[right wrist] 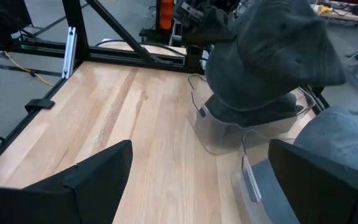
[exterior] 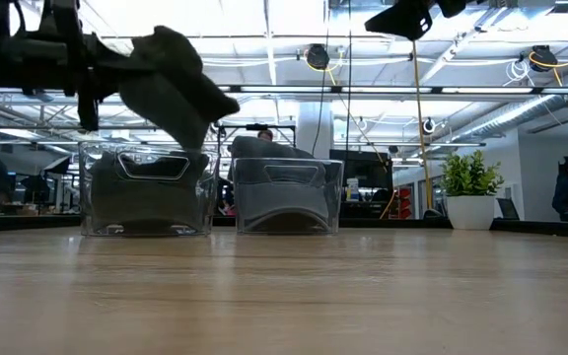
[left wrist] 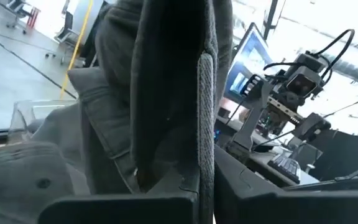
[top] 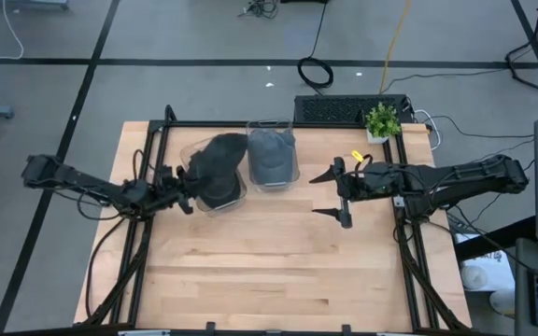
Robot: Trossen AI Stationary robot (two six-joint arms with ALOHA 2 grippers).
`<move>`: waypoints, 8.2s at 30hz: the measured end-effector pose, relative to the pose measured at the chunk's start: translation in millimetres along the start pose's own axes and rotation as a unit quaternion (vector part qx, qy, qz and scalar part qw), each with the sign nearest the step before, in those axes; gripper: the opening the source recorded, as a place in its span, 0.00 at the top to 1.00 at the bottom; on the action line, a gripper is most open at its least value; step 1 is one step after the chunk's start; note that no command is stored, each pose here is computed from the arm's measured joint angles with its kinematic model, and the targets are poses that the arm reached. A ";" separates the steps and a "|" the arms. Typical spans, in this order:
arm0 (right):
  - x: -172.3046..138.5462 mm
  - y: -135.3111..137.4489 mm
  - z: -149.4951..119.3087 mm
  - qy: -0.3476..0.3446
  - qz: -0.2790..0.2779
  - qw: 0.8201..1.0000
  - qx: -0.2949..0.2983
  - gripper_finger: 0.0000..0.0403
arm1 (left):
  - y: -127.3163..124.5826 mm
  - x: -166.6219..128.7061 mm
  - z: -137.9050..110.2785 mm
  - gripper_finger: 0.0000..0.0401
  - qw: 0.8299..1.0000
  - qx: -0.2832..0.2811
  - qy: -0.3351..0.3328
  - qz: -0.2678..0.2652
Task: Pick & Place hat
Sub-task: Put the black cap into the left transparent bin, then return to Home Position
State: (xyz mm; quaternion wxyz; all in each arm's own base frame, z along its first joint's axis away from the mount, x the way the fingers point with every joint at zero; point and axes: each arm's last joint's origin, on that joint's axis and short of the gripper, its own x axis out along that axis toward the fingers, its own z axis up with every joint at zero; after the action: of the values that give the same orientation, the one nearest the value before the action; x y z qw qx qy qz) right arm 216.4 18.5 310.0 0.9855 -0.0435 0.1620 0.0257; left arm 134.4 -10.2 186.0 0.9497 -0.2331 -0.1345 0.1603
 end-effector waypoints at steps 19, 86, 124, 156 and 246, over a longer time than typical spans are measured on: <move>0.1 0.0 0.6 -0.003 0.000 1.000 0.000 0.10 | 12.9 -8.2 -29.6 0.93 0.987 0.005 0.105 0.119; 0.1 0.3 0.1 0.000 0.002 1.000 0.013 0.10 | -98.9 67.0 70.2 0.64 0.941 0.084 0.326 -0.035; 0.2 0.3 -0.6 0.003 0.001 1.000 0.022 0.10 | 8.4 111.5 -32.8 1.00 0.757 0.117 0.507 0.395; -48.3 -4.2 -1.7 -0.007 -0.037 0.999 0.018 0.10 | -73.6 54.5 111.4 0.87 0.942 0.194 0.273 0.009; -75.3 3.2 -157.0 -0.253 -0.065 0.965 0.039 0.10 | 12.4 -42.3 3.4 0.83 0.973 0.163 0.138 -0.088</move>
State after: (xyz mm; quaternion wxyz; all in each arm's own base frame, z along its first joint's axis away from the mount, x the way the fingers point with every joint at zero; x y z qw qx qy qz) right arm 95.2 4.2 185.8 0.9949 -0.0077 -0.0946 -0.0343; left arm 91.7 -14.0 175.2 0.9947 -0.0821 0.0056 0.0622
